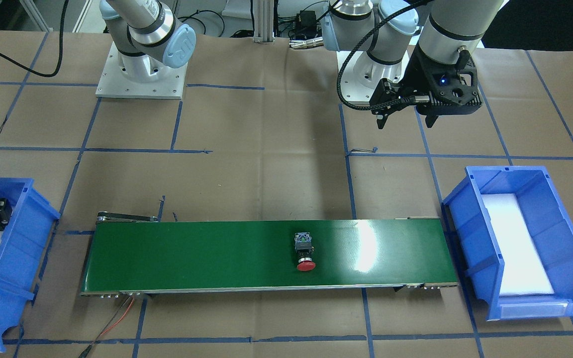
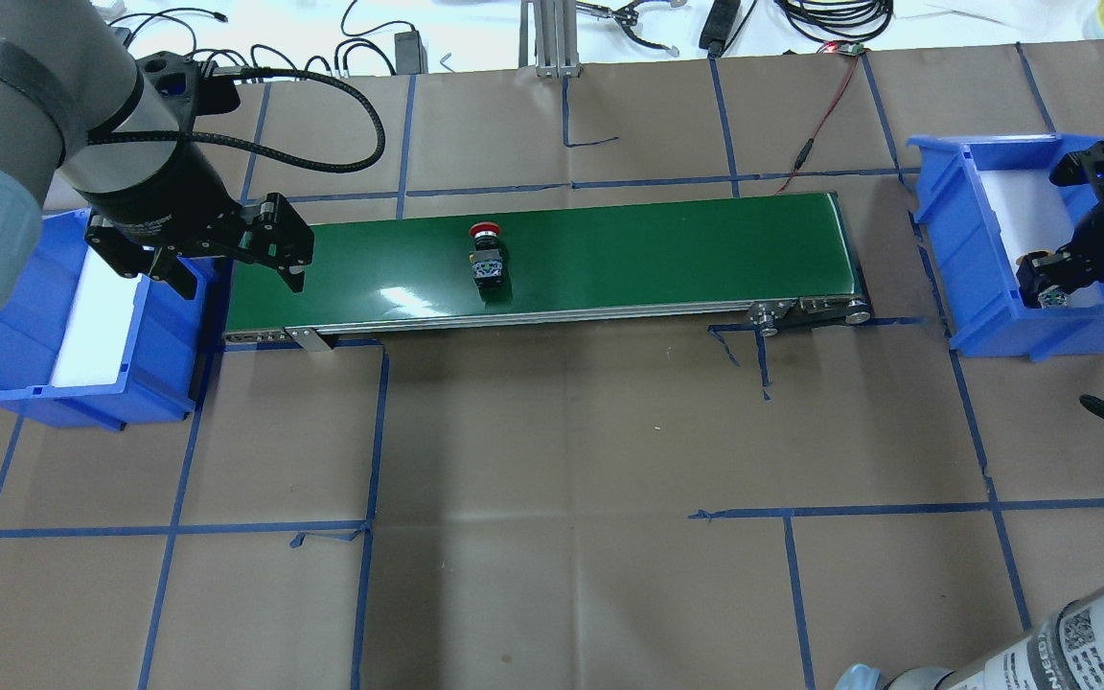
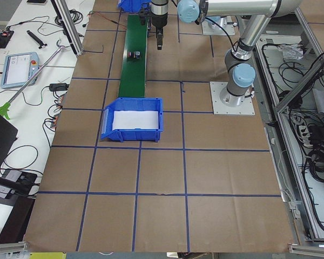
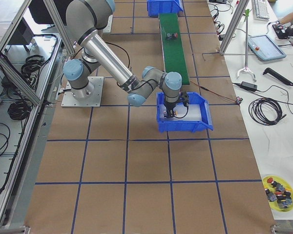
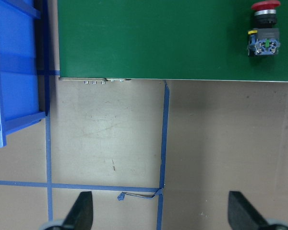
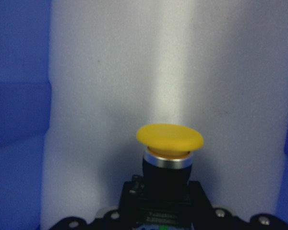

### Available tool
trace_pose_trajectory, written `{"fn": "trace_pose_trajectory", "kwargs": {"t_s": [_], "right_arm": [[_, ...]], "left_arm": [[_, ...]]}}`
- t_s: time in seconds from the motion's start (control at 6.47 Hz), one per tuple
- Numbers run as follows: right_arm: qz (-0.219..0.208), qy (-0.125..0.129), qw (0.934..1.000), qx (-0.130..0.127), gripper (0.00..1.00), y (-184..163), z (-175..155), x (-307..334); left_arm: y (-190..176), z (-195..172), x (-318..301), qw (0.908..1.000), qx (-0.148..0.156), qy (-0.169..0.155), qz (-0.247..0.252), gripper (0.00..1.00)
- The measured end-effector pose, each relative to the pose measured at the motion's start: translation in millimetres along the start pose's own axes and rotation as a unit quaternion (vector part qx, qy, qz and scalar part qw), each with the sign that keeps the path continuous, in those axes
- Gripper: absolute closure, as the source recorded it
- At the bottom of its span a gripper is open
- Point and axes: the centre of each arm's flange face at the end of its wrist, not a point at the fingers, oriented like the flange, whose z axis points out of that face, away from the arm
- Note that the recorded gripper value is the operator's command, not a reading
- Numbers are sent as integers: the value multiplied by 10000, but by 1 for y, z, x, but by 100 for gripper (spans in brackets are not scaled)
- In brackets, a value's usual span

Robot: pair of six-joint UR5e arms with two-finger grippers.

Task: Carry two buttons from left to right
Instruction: 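Lower the yellow button into the bin and open the right gripper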

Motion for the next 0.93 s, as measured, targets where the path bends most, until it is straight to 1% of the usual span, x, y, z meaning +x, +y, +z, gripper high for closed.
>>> {"fn": "trace_pose_trajectory", "kwargs": {"t_s": [0.15, 0.31, 0.46, 0.62, 0.77, 0.93], "right_arm": [[26, -16, 10000, -19, 10, 0, 3, 1], [52, -20, 10000, -18, 3, 0, 3, 1], [73, -12, 10000, -2, 1, -1, 1, 2], [111, 4, 9999, 30, 1, -3, -3, 2], [169, 53, 9998, 127, 1, -6, -17, 3], [201, 177, 9991, 335, 0, -13, -52, 5]], "left_arm": [[0, 0, 0, 10000, 1, 0, 1, 0], [0, 0, 0, 10000, 6, 0, 2, 0], [1, 0, 0, 10000, 5, 0, 1, 0], [1, 0, 0, 10000, 4, 0, 2, 0], [1, 0, 0, 10000, 4, 0, 0, 0], [1, 0, 0, 10000, 5, 0, -1, 0]]}}
